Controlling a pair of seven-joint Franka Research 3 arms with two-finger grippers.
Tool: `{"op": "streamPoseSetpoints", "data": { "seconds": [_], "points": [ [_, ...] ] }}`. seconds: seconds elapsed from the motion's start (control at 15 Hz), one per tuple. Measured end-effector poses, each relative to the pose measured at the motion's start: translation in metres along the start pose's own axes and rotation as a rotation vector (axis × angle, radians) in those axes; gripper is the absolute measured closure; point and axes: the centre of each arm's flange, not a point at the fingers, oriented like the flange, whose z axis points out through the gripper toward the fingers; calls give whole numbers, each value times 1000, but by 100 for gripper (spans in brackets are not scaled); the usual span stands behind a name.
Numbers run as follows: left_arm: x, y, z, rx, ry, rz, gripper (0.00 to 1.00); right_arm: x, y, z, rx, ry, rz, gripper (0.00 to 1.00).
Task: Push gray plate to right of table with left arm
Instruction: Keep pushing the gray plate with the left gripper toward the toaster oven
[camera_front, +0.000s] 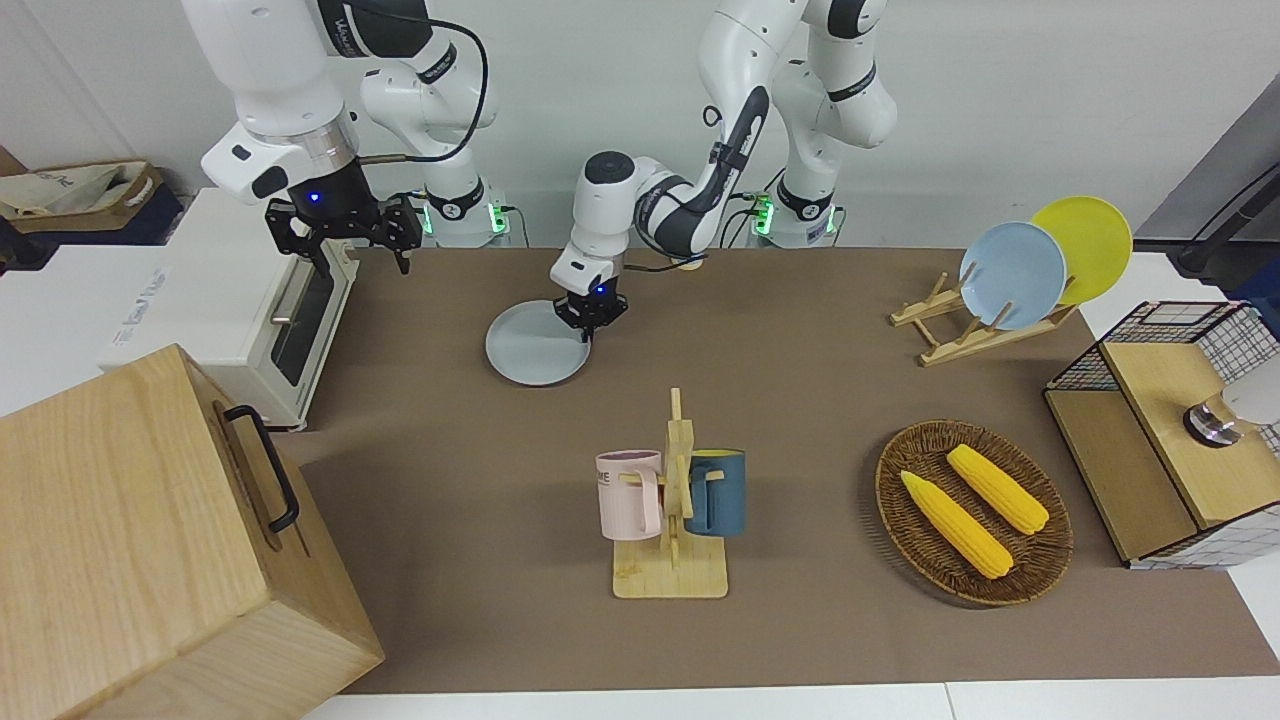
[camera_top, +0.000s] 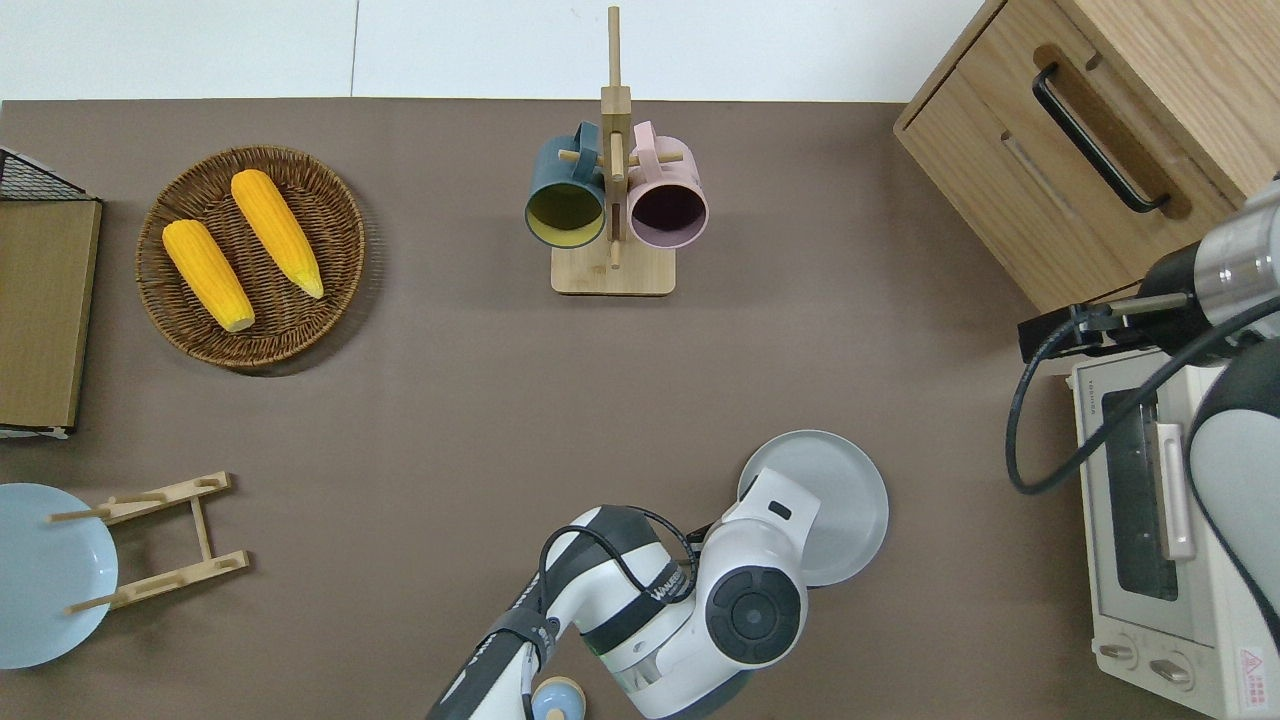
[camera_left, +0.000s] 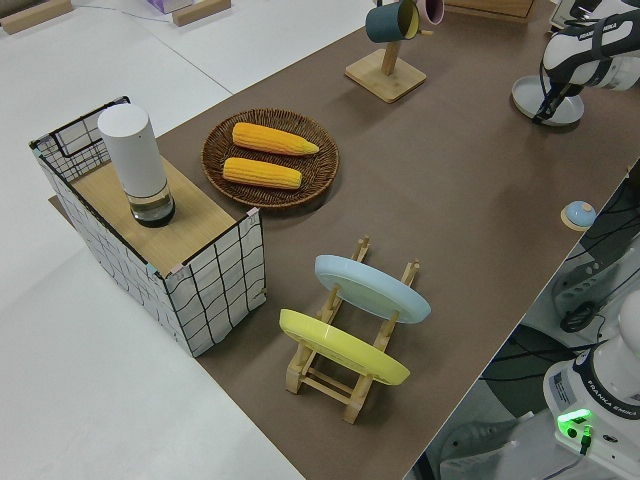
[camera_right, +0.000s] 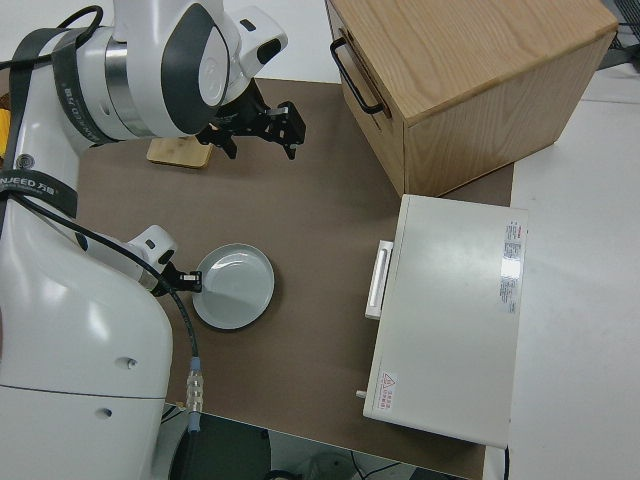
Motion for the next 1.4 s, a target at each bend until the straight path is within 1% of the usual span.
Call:
{"op": "streamPoseSetpoints", "data": {
  "seconds": [0.2,0.33,0.4,0.47,0.67,0.73,0.8,0.87,1.0,1.07,1.4],
  "points": [
    [-2,10,2,-8,0,-5,98,0,0,0,0,0,0,1],
    [-2,10,3,-6,0,-7,96,0,0,0,0,0,0,1],
    [-1,10,4,-4,-1,-8,90,0,0,0,0,0,0,1],
    [-1,11,6,-5,-2,-9,84,0,0,0,0,0,0,1],
    [1,16,8,-12,-1,-14,53,0,0,0,0,0,0,1],
    [2,17,8,-13,-1,-15,45,0,0,0,0,0,0,1],
    [3,18,8,-12,0,-17,31,0,0,0,0,0,0,1],
    [4,17,9,-8,-1,-18,23,0,0,0,0,0,0,1],
    [6,15,12,-1,-3,-22,2,0,0,0,0,0,0,1],
    [7,15,13,1,-2,-23,1,0,0,0,0,0,0,1],
    [13,16,8,5,2,-23,1,0,0,0,0,0,0,1]
  ]
}}
